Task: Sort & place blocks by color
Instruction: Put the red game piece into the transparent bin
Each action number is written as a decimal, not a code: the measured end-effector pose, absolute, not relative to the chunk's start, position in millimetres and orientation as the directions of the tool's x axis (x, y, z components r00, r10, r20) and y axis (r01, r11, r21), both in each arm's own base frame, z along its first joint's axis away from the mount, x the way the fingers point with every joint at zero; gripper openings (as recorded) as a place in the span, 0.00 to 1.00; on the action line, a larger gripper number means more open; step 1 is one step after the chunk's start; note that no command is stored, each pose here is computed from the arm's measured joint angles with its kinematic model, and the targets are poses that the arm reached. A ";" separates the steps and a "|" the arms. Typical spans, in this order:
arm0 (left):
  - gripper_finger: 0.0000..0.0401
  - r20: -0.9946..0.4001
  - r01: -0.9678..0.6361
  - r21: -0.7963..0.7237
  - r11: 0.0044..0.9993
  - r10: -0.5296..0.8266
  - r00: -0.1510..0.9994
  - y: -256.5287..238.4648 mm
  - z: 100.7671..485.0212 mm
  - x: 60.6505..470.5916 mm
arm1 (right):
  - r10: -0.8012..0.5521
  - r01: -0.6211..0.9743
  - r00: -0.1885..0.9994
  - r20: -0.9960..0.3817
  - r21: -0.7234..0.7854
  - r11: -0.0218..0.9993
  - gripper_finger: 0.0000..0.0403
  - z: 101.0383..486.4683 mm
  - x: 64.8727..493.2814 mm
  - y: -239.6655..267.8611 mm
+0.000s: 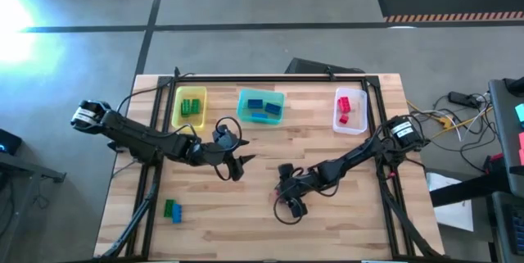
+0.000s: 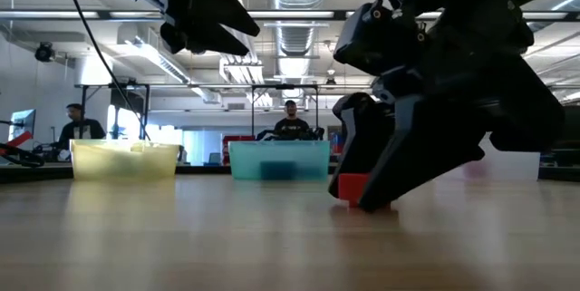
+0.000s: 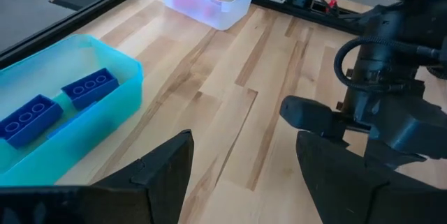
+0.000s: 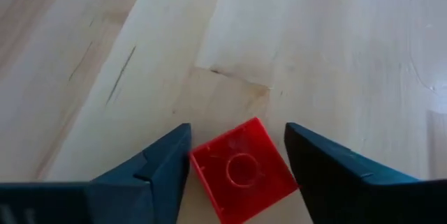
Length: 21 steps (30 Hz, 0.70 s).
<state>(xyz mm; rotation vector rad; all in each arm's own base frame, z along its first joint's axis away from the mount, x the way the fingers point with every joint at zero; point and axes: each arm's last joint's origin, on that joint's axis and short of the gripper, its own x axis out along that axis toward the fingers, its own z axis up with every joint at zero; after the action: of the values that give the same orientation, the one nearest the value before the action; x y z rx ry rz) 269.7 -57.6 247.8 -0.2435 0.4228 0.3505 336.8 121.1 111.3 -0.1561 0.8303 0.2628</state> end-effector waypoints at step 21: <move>0.59 -0.433 -0.379 -0.164 0.911 0.279 0.857 -57.7 248.4 270.0 | -0.035 -0.119 0.682 -0.730 -0.158 0.980 0.33 163.2 341.6 103.2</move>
<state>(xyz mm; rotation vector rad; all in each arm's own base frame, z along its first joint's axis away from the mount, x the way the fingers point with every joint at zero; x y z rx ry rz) 270.0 -57.7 248.4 -0.2488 0.4150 0.3491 341.6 103.2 163.2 -0.1994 0.8202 0.0469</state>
